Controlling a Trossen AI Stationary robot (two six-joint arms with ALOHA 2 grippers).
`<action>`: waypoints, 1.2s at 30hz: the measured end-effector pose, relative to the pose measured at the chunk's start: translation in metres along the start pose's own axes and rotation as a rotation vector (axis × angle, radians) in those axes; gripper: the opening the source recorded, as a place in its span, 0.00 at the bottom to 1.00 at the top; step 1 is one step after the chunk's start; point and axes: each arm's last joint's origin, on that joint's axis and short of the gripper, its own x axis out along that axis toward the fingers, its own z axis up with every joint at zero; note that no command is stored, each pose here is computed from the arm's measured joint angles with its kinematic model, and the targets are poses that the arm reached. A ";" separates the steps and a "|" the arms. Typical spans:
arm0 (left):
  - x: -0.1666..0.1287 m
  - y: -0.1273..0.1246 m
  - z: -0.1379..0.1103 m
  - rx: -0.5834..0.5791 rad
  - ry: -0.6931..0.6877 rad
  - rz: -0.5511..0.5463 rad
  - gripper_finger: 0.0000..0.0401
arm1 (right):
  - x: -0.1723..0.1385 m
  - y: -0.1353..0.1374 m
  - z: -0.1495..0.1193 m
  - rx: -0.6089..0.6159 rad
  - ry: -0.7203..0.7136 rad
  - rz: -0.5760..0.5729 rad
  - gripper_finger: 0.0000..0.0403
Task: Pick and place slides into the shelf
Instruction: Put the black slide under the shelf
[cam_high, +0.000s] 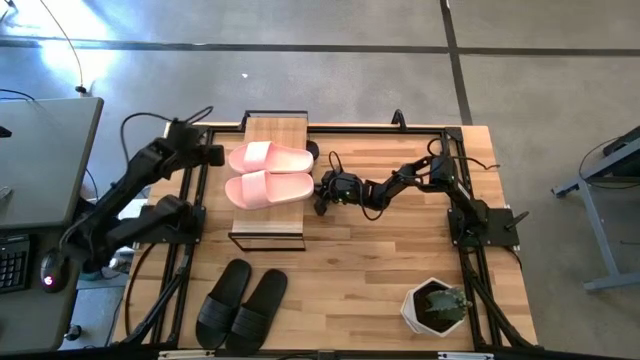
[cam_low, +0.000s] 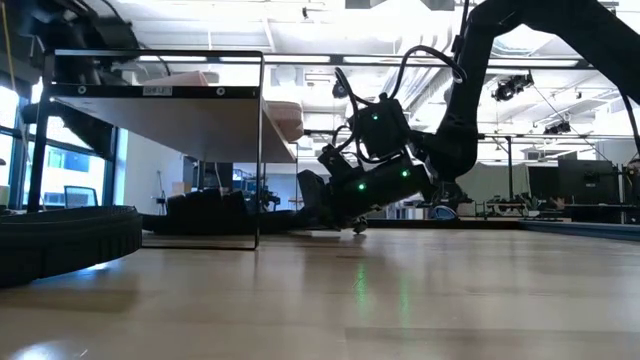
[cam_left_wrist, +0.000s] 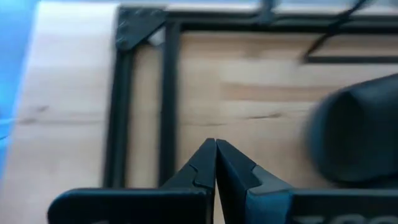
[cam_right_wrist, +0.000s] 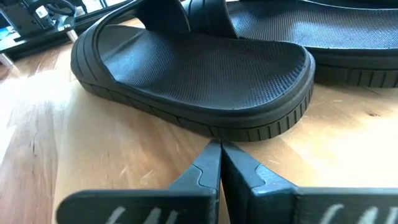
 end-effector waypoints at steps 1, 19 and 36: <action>-0.005 0.001 0.000 0.001 -0.023 -0.037 0.00 | 0.000 0.000 0.000 -0.001 -0.001 0.001 0.00; -0.083 0.017 -0.029 0.075 -0.411 -0.734 0.00 | -0.005 0.001 0.008 -0.040 0.047 -0.017 0.00; -0.179 0.040 -0.054 0.324 -0.725 -1.368 0.00 | -0.011 0.002 0.022 -0.075 0.066 -0.003 0.00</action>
